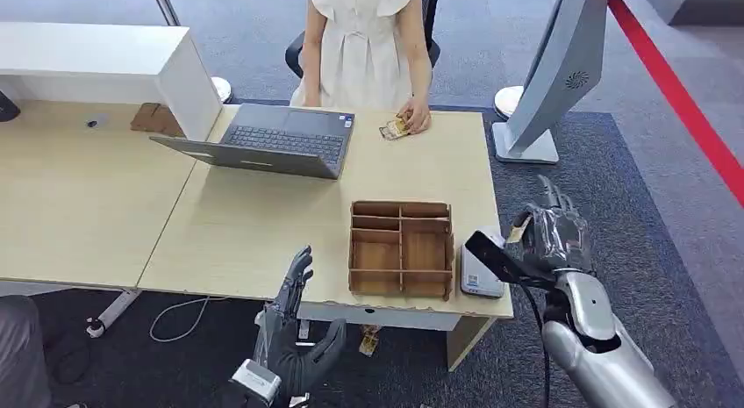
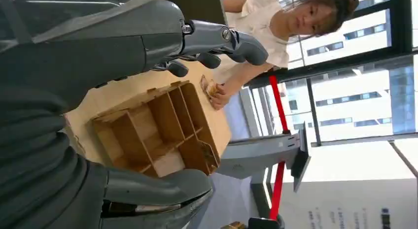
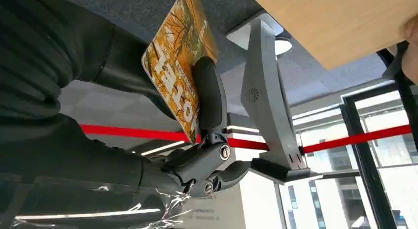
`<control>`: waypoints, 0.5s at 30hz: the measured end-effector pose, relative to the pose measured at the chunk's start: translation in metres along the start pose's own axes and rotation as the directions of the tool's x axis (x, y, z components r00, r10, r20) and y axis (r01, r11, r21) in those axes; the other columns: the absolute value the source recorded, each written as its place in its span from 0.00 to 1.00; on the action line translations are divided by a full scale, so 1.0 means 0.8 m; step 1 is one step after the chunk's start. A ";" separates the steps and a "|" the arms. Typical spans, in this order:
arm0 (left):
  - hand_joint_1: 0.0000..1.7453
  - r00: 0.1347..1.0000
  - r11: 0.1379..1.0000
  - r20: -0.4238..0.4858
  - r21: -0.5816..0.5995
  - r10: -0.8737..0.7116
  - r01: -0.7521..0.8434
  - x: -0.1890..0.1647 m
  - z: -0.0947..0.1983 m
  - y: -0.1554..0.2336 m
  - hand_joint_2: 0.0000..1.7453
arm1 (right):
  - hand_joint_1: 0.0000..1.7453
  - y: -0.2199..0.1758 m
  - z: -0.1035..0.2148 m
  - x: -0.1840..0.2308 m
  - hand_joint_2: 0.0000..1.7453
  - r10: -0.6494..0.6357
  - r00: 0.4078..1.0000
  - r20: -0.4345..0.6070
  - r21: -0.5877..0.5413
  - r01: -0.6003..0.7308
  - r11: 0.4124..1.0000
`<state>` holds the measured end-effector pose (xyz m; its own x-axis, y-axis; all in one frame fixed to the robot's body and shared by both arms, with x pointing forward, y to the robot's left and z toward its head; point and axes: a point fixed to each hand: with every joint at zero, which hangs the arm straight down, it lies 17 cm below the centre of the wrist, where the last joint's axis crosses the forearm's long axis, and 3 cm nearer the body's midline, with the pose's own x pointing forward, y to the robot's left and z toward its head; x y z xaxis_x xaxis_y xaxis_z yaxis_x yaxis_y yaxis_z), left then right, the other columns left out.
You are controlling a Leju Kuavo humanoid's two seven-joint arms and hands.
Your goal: Pass the card to the sensor for recognition and then transmit it.
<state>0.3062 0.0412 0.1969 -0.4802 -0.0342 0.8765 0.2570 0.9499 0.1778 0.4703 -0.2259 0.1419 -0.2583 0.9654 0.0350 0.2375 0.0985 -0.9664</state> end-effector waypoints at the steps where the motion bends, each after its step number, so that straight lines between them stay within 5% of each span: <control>1: 0.00 1.000 1.000 0.000 0.000 0.000 0.000 0.000 0.000 0.000 1.00 | 1.00 0.003 0.001 -0.002 1.00 0.000 1.000 -0.004 0.008 0.000 1.000; 15: 0.00 1.000 1.000 -0.002 0.000 0.003 -0.003 0.000 0.000 0.000 1.00 | 1.00 0.024 0.008 -0.014 1.00 0.014 1.000 -0.025 0.050 -0.013 0.999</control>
<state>0.3064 0.0411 0.1967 -0.4781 -0.0320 0.8777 0.2584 0.9500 0.1754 0.4716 -0.2367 0.1216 -0.2312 0.9725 0.0274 0.1938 0.0736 -0.9783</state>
